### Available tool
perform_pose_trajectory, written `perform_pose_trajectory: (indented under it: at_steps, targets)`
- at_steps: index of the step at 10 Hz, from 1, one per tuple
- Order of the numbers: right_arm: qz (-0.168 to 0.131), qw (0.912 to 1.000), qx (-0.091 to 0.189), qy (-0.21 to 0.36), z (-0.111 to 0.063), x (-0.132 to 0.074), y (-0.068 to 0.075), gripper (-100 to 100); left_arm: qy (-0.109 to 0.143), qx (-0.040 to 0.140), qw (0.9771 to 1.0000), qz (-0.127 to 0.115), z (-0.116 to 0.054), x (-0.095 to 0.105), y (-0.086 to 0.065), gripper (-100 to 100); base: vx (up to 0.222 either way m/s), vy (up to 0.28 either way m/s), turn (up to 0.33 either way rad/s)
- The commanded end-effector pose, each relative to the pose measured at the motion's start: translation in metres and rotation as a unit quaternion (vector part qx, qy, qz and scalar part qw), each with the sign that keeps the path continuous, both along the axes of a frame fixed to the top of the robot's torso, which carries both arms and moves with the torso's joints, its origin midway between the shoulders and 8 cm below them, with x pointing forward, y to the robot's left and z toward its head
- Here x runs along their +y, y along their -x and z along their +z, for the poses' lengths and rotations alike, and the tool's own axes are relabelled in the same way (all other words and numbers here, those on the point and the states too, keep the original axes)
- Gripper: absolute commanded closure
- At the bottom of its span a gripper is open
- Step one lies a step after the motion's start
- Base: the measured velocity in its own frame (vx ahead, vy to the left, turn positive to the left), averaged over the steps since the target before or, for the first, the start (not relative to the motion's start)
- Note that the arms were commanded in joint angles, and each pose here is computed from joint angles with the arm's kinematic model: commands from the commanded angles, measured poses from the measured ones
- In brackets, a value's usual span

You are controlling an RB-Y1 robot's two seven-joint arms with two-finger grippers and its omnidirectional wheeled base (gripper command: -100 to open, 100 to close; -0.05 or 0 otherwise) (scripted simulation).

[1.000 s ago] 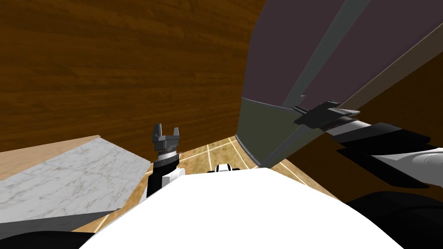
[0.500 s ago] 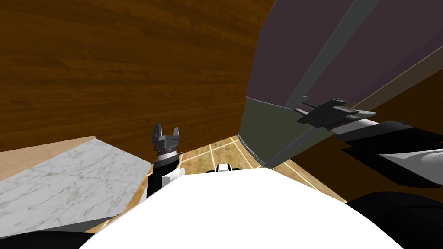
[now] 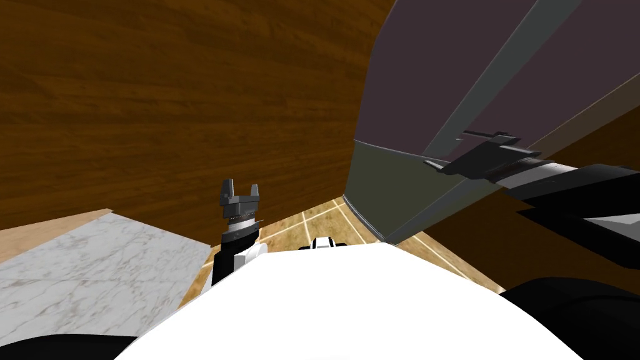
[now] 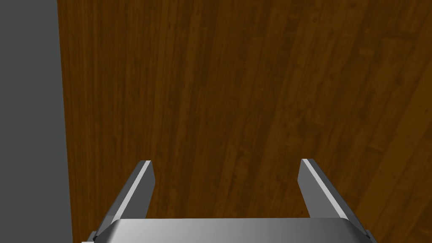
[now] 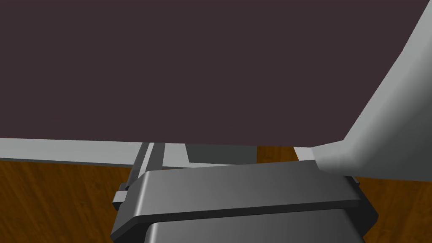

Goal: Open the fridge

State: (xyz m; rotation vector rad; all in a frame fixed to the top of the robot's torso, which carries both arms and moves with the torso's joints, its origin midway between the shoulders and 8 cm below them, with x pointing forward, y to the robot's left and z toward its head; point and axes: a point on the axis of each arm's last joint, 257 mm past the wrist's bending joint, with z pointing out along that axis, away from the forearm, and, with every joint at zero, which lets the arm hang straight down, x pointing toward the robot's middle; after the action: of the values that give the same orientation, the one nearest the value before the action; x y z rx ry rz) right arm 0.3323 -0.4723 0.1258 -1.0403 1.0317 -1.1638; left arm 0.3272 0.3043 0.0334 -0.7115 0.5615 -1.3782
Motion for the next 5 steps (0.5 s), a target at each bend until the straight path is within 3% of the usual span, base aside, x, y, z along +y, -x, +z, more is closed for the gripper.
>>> perform_pose_trajectory:
  at_steps: [1, 3, 5]
  targets:
    - [0.000, 0.9999, 0.006, -0.012, 0.009, -0.008, -0.002, -100, 0.000, 0.000, 1.0000, 0.000, 0.000, 0.000, 0.000, 0, 0.059, 0.048, -0.063]
    - [0.000, 0.9999, 0.007, -0.013, 0.011, -0.008, -0.001, -100, 0.000, 0.000, 1.0000, 0.000, 0.000, 0.000, 0.000, 0, 0.050, 0.041, -0.051]
    - [-0.024, 0.9996, 0.007, -0.014, 0.019, -0.031, 0.000, -100, 0.000, 0.000, 1.0000, 0.000, 0.000, 0.000, 0.000, 0, -0.015, 0.035, 0.184]
